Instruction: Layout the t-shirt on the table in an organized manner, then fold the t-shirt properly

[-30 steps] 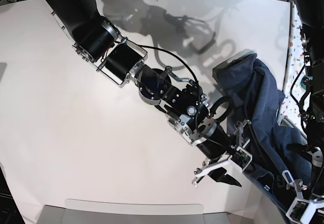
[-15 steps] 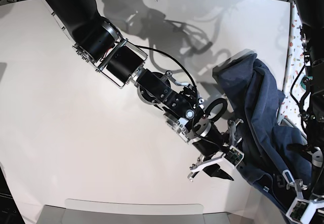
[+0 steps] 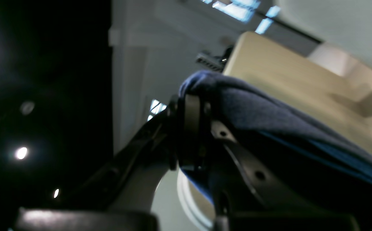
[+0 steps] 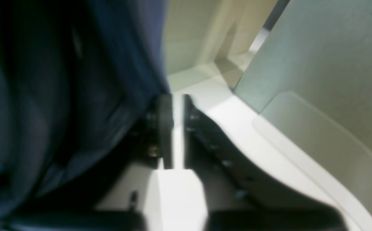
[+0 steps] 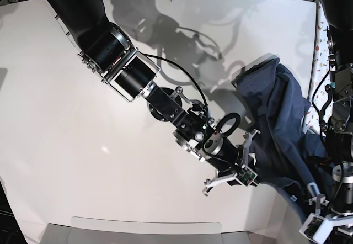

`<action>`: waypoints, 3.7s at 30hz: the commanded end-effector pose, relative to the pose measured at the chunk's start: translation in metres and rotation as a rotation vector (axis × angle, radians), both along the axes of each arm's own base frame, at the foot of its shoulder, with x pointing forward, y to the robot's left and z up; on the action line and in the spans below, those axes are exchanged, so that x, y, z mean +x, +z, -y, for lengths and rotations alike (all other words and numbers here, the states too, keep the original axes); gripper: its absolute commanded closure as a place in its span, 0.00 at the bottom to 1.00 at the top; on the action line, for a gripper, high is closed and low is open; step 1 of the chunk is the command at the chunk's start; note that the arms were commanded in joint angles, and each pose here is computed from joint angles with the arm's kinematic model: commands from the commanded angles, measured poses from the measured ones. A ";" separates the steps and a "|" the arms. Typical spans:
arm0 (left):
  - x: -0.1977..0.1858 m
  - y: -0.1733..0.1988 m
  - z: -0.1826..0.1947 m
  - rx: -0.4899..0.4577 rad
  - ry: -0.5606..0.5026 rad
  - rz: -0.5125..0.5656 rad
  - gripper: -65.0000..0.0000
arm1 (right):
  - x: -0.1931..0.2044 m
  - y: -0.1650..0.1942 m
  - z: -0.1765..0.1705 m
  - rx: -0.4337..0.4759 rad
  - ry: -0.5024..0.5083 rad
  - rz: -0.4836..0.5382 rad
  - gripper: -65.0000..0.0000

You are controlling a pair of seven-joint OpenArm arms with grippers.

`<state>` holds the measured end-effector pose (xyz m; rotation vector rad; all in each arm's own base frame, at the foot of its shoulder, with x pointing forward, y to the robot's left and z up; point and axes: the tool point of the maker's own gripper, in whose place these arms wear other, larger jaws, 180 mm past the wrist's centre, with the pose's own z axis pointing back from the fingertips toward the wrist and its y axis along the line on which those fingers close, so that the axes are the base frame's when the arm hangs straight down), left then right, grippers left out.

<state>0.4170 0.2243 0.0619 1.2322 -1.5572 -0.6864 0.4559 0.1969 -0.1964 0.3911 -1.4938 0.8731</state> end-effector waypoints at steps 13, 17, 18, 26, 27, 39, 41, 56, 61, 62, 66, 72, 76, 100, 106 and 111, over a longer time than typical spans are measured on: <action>-0.009 0.024 -0.006 0.011 0.023 0.081 1.00 | 0.021 0.078 -0.004 0.023 -0.004 0.140 1.00; -0.009 0.024 -0.006 0.011 0.023 0.081 1.00 | 0.021 0.080 -0.005 0.011 -0.003 0.143 1.00; -0.009 0.024 -0.006 0.011 0.023 0.081 1.00 | 0.020 0.079 -0.005 0.012 -0.004 0.137 1.00; -0.007 0.018 -0.008 0.008 0.029 0.064 1.00 | -0.041 0.087 -0.022 0.109 0.081 0.107 0.77; -0.007 0.018 -0.008 0.008 0.029 0.064 1.00 | -0.046 0.086 -0.023 0.104 0.083 0.093 0.75; 0.000 0.011 -0.016 0.002 0.046 0.036 1.00 | -0.100 0.106 -0.022 0.127 0.131 0.050 0.74; 0.001 0.010 -0.015 0.001 0.045 0.034 1.00 | -0.099 0.104 -0.022 0.119 0.128 0.042 0.74; 0.000 0.013 -0.016 0.001 0.047 0.040 1.00 | -0.040 0.058 0.002 0.046 -0.016 -0.074 0.73; 0.000 0.014 -0.016 0.000 0.046 0.043 1.00 | -0.023 0.044 0.010 -0.027 -0.064 -0.061 0.73; 0.000 0.014 -0.016 0.000 0.046 0.043 1.00 | -0.021 0.041 0.011 -0.036 -0.070 -0.064 0.73; 0.000 0.013 -0.016 -0.001 0.046 0.042 1.00 | -0.021 0.047 0.008 -0.014 -0.057 -0.038 0.73; 0.000 0.013 -0.016 -0.001 0.046 0.042 1.00 | -0.036 0.037 -0.006 -0.046 -0.010 -0.035 0.68; 0.000 0.013 -0.015 0.000 0.045 0.042 1.00 | -0.045 0.026 -0.012 -0.061 0.011 -0.048 0.56; 0.000 0.013 -0.015 0.001 0.044 0.042 1.00 | -0.014 0.020 -0.005 -0.081 -0.021 -0.041 0.54; 0.000 0.013 -0.015 0.001 0.044 0.042 1.00 | -0.015 0.025 -0.007 -0.067 -0.012 -0.043 0.54; 0.000 0.013 -0.014 0.001 0.043 0.043 1.00 | -0.030 0.023 -0.018 -0.084 0.032 -0.024 0.54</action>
